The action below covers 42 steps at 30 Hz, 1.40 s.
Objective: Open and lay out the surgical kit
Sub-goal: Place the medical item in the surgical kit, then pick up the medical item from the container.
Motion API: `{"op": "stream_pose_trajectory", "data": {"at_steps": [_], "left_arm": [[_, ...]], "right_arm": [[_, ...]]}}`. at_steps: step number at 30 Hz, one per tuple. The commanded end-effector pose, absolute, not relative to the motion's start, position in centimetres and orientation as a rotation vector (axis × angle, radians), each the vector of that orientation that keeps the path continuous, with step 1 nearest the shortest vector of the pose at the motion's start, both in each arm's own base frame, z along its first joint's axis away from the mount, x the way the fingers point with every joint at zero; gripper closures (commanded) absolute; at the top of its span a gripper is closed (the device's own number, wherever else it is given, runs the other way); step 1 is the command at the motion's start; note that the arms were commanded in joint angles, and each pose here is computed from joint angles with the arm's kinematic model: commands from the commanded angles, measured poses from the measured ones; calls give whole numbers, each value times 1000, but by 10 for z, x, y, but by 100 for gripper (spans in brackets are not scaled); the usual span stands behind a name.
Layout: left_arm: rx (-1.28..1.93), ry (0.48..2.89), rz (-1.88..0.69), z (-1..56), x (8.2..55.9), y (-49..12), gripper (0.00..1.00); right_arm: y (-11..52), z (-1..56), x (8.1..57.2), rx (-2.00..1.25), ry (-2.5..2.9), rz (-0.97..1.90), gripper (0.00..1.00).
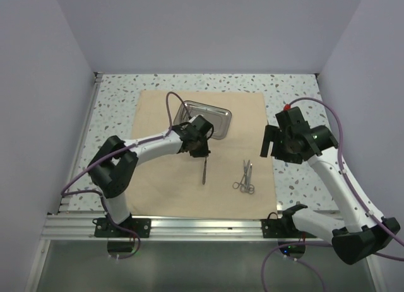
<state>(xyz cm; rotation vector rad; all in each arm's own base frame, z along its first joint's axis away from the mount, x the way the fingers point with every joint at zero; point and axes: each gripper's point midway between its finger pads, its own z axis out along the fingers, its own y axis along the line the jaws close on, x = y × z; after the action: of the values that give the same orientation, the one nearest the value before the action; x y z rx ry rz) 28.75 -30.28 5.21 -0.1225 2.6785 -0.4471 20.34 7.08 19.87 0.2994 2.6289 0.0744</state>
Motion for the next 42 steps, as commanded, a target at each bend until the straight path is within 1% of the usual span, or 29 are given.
{"op": "stream_pose_trajectory", "data": {"at_steps": [1,3,4,6,7,8,9,10,11,12,13,14,15,16,17,18,19,20,21,23,24,28,33,42], "left_arm": [[-193,2639,-455,64,288,-314,70],[-179,2629,-434,75,291,-312,65],[-145,2616,-408,80,294,-310,60],[-118,2565,-343,101,310,-305,57],[-56,2547,-310,106,317,-302,56],[-49,2531,-266,107,330,-296,56],[-40,2496,-271,122,345,-298,56],[4,2478,-247,126,356,-296,59],[-4,2485,-211,118,373,-287,60],[-5,2444,-231,135,393,-291,61],[28,2431,-214,137,406,-287,62],[25,2452,-184,122,425,-279,63],[35,2409,-204,138,445,-283,63],[81,2397,-184,139,457,-281,63],[98,2427,-153,117,472,-277,63],[113,2379,-171,133,490,-282,63],[169,2367,-155,130,499,-282,62],[188,2388,-143,111,510,-280,62],[199,2345,-160,122,523,-284,62],[263,2338,-179,107,536,-288,61],[268,2307,-197,111,544,-292,60],[302,2290,-271,99,554,-302,59],[362,2286,-407,86,551,-323,59],[386,2332,-345,53,553,-317,58]], "right_arm": [[68,198,193,263,2649,81,16],[67,199,192,262,2648,77,16],[67,200,191,261,2649,73,16],[66,202,193,272,2640,71,16],[66,204,193,273,2636,70,16],[65,204,194,282,2630,62,16],[65,205,195,292,2626,66,16],[66,206,197,299,2620,68,16],[66,207,198,306,2616,68,16],[67,207,199,324,2612,72,16],[67,209,201,335,2604,75,16],[67,210,202,346,2599,76,16],[67,211,203,360,2594,72,16],[66,213,204,372,2586,64,16],[65,213,205,378,2587,53,16],[64,214,206,392,2581,45,16],[61,217,207,403,2572,27,16],[61,217,208,409,2576,23,16],[60,218,208,420,2570,19,16],[57,217,209,437,2572,-13,16],[55,219,210,441,2569,-25,16],[52,217,218,453,2569,-79,16],[56,213,232,449,2579,-102,16],[55,210,237,465,2578,-125,16]]}}
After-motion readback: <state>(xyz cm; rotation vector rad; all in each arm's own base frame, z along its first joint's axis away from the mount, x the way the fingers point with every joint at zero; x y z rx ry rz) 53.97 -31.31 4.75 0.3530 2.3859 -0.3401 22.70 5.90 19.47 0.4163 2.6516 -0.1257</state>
